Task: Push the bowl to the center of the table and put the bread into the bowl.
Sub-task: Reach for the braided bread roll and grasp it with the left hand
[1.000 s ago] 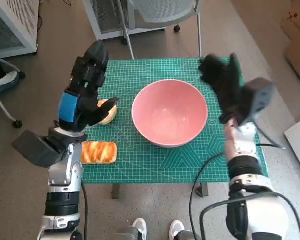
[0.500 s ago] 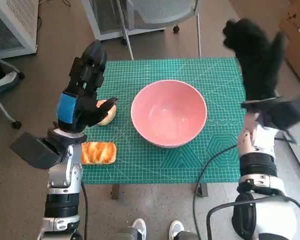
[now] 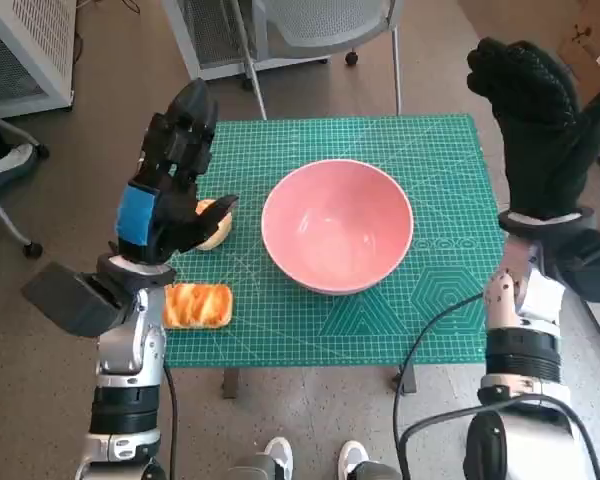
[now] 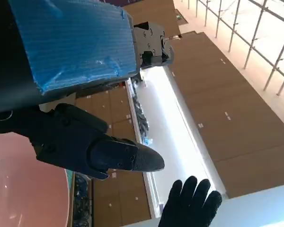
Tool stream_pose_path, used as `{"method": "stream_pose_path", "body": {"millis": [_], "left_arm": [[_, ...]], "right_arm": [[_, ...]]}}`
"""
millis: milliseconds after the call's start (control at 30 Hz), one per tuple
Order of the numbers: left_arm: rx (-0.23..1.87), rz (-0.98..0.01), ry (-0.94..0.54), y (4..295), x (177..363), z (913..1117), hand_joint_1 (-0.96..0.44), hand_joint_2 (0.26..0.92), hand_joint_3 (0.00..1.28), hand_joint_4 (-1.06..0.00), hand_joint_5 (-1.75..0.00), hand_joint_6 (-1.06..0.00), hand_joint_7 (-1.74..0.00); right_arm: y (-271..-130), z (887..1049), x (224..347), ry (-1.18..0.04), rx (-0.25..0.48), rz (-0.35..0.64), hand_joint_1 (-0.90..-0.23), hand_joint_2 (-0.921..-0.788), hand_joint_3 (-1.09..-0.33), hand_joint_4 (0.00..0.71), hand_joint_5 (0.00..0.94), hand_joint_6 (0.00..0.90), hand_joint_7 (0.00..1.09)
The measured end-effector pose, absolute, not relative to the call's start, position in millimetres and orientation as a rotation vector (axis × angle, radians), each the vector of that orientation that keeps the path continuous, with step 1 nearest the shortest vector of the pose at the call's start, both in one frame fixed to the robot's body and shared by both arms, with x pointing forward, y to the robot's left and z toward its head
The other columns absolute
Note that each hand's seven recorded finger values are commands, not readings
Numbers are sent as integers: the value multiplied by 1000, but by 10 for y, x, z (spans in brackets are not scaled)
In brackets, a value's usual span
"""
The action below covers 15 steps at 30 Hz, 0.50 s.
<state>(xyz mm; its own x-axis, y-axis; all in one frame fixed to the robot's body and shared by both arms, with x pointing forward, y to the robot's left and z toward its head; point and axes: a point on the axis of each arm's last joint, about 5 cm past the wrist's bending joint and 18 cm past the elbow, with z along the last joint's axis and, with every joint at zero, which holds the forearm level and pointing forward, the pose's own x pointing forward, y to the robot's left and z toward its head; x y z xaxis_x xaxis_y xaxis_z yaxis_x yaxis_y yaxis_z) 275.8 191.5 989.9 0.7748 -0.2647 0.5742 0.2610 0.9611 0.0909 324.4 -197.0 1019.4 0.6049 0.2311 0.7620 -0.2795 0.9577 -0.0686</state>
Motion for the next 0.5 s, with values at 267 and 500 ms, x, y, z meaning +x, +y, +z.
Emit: {"method": "stream_pose_path", "body": {"millis": [267,500], "left_arm": [[14,-301,-640,1942,2746,9933,-496,919,148,-32,-4,1,-403],[193,-308,-654,2110,2626,10048,-525,913,137,-44,-9,1,-392]], "right_arm": [[-1951,10185,3217,-876,48,311,-656,-921,-564,299,16,355,40],[-1921,10149,3199,-870,52,317,-655,-921,-579,302,11,357,35]]}}
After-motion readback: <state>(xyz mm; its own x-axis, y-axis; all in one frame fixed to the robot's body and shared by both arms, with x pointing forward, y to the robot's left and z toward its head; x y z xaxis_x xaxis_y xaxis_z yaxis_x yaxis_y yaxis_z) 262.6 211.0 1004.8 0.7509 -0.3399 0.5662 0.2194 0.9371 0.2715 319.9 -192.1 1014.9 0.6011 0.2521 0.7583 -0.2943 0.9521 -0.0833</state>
